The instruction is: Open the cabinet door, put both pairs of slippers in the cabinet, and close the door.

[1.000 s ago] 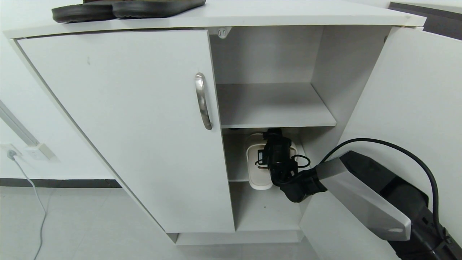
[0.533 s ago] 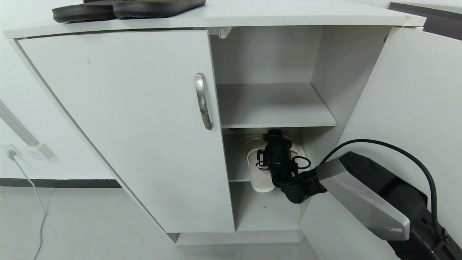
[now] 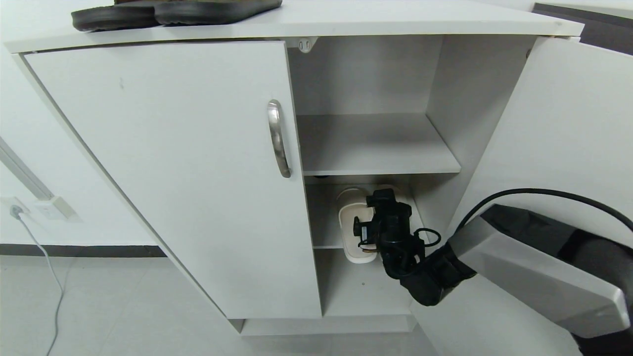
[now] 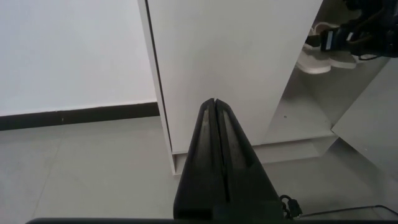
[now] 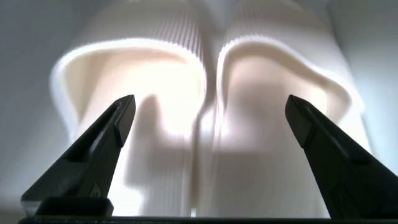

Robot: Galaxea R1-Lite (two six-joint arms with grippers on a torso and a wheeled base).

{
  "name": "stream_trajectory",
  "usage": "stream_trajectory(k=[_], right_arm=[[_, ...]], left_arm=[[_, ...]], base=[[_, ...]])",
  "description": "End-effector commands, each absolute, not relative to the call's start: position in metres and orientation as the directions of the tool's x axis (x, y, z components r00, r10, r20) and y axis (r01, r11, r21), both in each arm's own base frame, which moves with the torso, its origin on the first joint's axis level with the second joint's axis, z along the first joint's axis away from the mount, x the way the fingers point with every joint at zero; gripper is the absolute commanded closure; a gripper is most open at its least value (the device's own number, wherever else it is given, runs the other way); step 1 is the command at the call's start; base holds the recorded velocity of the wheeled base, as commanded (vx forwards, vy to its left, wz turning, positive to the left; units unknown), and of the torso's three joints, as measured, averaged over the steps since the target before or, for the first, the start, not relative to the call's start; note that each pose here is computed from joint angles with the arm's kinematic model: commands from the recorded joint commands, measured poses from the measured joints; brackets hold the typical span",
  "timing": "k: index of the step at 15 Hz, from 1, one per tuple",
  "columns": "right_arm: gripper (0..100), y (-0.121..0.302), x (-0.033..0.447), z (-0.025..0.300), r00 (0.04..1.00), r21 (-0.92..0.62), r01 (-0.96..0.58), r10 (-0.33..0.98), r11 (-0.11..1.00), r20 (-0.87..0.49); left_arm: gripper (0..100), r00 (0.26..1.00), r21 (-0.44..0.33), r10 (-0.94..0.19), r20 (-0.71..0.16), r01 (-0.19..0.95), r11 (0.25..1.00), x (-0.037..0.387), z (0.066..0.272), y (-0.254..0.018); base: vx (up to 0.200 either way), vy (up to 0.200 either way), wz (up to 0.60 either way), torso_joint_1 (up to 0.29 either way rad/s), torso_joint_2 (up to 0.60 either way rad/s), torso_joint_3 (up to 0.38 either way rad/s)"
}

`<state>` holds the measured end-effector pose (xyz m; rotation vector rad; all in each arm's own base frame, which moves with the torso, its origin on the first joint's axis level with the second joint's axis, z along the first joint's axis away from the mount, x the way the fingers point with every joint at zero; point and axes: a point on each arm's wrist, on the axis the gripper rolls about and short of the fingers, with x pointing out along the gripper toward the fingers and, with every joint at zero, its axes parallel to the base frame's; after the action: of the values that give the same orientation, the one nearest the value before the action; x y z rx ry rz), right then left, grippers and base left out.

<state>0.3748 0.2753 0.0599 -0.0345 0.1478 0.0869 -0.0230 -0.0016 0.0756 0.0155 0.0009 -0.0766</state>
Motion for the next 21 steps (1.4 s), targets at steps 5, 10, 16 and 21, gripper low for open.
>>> stream_trajectory(k=[5, 10, 16, 21], right_arm=[[0, 0.266, 0.287, 0.077, 0.972, -0.012, -0.202, 0.199, 0.979, -0.127], [0, 0.267, 0.286, 0.077, 0.972, -0.010, -0.204, 0.201, 0.979, -0.122], [0, 0.268, 0.284, 0.077, 0.971, -0.008, -0.209, 0.207, 0.978, -0.121], [0, 0.267, 0.277, 0.073, 0.969, -0.014, -0.219, 0.216, 0.976, -0.121]], left_arm=[[100, 0.997, 0.014, -0.078, -0.002, 0.078, 0.997, -0.023, 0.076, -0.002], [100, 0.997, 0.014, -0.078, -0.003, 0.078, 0.997, -0.023, 0.076, -0.002], [100, 0.997, 0.014, -0.078, -0.002, 0.078, 0.997, -0.023, 0.076, -0.002], [100, 0.997, 0.015, -0.078, -0.002, 0.078, 0.997, -0.023, 0.076, -0.002]], base=[[0.000, 0.000, 0.00, 0.000, 0.00, 0.000], [0.000, 0.000, 0.00, 0.000, 0.00, 0.000], [-0.200, 0.000, 0.00, 0.001, 0.00, -0.001], [-0.040, 0.000, 0.00, 0.000, 0.00, 0.000]])
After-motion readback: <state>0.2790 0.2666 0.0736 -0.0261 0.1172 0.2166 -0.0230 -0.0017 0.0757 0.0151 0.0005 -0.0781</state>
